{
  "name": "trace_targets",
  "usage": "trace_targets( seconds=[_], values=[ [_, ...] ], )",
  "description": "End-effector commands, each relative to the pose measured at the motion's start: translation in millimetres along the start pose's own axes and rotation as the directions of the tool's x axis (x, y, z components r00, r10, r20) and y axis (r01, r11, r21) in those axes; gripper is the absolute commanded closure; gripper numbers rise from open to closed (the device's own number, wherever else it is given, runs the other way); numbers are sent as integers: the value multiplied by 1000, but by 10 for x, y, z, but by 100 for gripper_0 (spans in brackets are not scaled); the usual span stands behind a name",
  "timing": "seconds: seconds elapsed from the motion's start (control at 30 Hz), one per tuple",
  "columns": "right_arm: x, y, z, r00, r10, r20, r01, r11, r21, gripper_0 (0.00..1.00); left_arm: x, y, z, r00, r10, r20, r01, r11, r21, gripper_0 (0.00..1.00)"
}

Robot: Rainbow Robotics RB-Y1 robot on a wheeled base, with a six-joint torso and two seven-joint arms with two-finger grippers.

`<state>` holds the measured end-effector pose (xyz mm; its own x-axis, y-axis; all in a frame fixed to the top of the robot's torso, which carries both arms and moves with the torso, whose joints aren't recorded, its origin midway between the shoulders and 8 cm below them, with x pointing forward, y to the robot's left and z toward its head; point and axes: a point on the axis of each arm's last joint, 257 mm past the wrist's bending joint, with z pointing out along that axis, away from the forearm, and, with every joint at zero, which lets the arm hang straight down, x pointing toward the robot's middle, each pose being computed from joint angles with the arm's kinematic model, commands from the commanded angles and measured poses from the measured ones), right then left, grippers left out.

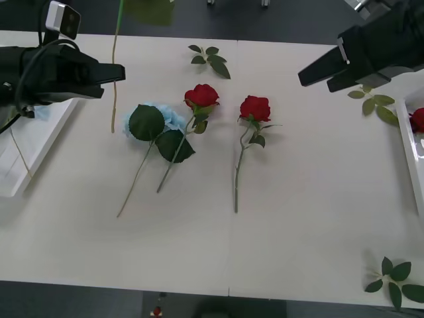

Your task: Put the red flowers into the right box and the blue flowers into the left box

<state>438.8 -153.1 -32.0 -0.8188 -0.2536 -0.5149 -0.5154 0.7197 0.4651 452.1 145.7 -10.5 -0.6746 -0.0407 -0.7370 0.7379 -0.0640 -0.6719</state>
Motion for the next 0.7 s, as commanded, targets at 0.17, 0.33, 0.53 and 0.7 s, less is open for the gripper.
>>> trace_targets(
  seconds=[0.17,0.33,0.53,0.7],
  values=[
    [443,-534,479,987,33,-159,-6,986,165,0,-354,-14,-742,998,67,17,-63,978,-201,100],
    [579,-666,1129,983,106,-151,-77,980,186,0,-387,93,-1289,999,48,12,-40,928,-370,100],
    [554,-907,1760,974,224,-42,-208,948,242,0,-443,213,-1906,999,38,11,-25,824,-566,100],
    [469,-999,2009,945,327,19,-320,906,277,0,-494,298,-2345,999,41,12,-21,719,-695,100]
  ],
)
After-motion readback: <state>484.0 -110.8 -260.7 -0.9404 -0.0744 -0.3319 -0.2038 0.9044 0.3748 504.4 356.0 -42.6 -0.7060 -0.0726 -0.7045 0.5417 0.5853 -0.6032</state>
